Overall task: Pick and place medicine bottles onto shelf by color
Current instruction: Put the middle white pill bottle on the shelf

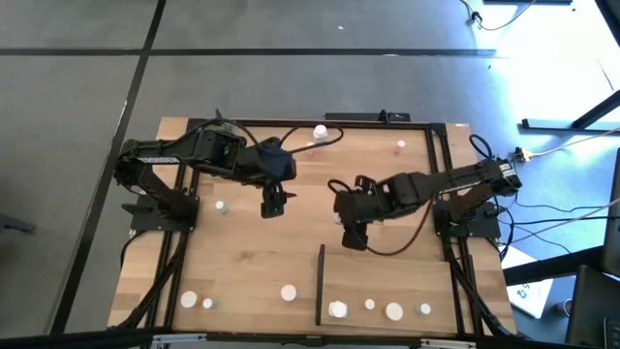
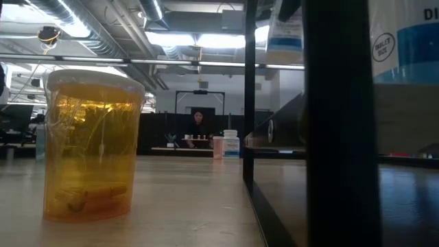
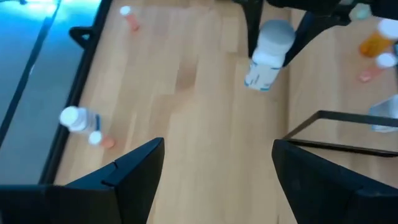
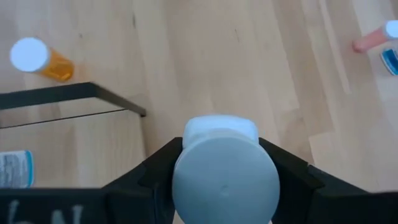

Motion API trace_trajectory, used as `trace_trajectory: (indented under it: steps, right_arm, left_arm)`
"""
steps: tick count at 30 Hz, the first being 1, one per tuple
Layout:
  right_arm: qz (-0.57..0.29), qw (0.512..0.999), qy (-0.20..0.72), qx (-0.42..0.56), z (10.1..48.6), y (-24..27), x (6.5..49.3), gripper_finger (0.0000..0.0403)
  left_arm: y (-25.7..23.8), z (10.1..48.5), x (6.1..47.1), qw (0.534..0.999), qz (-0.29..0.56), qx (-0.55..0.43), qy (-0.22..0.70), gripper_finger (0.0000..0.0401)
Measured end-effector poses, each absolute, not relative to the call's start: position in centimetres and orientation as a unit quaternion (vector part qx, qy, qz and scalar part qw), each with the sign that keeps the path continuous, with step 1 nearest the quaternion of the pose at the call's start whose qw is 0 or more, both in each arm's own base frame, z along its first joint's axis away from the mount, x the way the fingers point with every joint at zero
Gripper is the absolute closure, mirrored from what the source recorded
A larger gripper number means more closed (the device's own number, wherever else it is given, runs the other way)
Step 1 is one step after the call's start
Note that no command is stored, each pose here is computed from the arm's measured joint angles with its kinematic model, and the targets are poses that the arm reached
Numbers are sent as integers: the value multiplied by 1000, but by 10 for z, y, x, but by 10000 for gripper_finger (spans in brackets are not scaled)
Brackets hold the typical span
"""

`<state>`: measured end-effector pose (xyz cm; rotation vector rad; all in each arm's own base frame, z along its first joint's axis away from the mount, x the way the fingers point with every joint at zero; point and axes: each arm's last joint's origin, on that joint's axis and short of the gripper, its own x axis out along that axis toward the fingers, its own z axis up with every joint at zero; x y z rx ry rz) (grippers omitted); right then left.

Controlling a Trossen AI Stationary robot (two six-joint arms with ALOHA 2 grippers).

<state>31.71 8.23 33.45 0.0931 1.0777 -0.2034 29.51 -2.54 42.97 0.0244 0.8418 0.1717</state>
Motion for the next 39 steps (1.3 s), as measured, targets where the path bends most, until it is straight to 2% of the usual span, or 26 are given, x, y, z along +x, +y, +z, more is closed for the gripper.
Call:
trace_trajectory:
  steps: [9, 13, 19, 39]
  right_arm:
    - [-87, 862, 498, 31, 335, 109, 310, 217]
    - [-66, 878, 473, 27, 338, 125, 309, 217]
    - [-63, 883, 463, 50, 339, 145, 302, 217]
    - [-47, 813, 571, 104, 264, 182, 336, 217]
  left_arm:
    - [-51, 433, 295, 920, 71, -48, 382, 109]
    - [-66, 434, 293, 923, 53, -54, 376, 109]
    - [-84, 434, 288, 928, 76, -45, 361, 109]
    - [-104, 434, 281, 930, 51, -25, 364, 109]
